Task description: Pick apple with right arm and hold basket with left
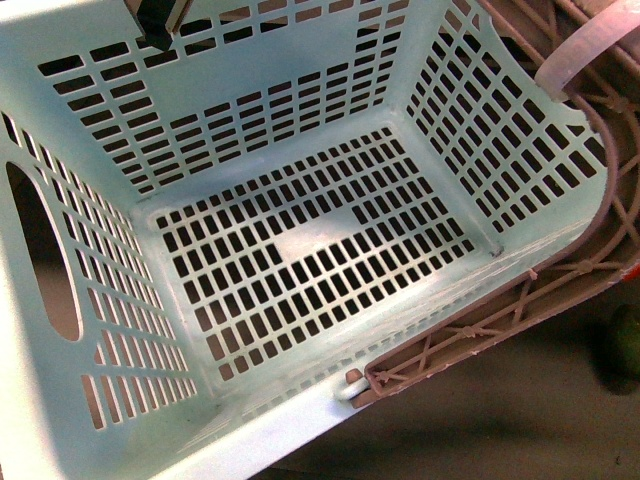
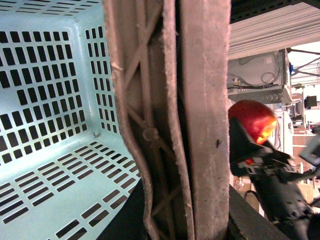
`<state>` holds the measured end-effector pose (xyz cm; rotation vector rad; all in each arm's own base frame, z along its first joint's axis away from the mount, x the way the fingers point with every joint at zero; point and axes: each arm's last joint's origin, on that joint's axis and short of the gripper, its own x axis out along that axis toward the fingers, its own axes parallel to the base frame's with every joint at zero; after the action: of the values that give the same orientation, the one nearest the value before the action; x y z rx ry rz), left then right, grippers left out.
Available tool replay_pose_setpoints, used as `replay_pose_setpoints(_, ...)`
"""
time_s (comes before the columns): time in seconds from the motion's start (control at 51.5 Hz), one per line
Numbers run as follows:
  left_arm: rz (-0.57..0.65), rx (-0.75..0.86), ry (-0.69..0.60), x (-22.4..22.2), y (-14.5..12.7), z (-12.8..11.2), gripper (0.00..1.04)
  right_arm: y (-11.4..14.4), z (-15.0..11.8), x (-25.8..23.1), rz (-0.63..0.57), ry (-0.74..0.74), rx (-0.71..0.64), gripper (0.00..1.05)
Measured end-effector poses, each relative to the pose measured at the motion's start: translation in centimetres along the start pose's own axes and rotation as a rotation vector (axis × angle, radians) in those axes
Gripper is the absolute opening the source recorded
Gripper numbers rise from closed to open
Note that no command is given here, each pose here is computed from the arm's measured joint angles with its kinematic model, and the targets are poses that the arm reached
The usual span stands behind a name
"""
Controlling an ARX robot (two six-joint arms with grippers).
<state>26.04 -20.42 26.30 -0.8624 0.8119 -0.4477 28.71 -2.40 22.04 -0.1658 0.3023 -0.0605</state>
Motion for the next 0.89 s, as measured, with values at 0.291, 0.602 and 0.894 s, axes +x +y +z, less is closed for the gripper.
replay_pose_setpoints(0.291, 0.0, 0.0, 0.0, 0.0, 0.0, 0.0, 0.18, 5.4, 3.2, -2.5, 0.176, -0.106, 0.014, 0.8)
replay_pose_setpoints(0.602, 0.0, 0.0, 0.0, 0.0, 0.0, 0.0, 0.18, 11.5, 1.4, -2.3, 0.312, -0.055, 0.011, 0.8)
replay_pose_setpoints(0.894, 0.0, 0.0, 0.0, 0.0, 0.0, 0.0, 0.18, 13.7, -0.5, -2.2, 0.357, 0.003, 0.0, 0.88)
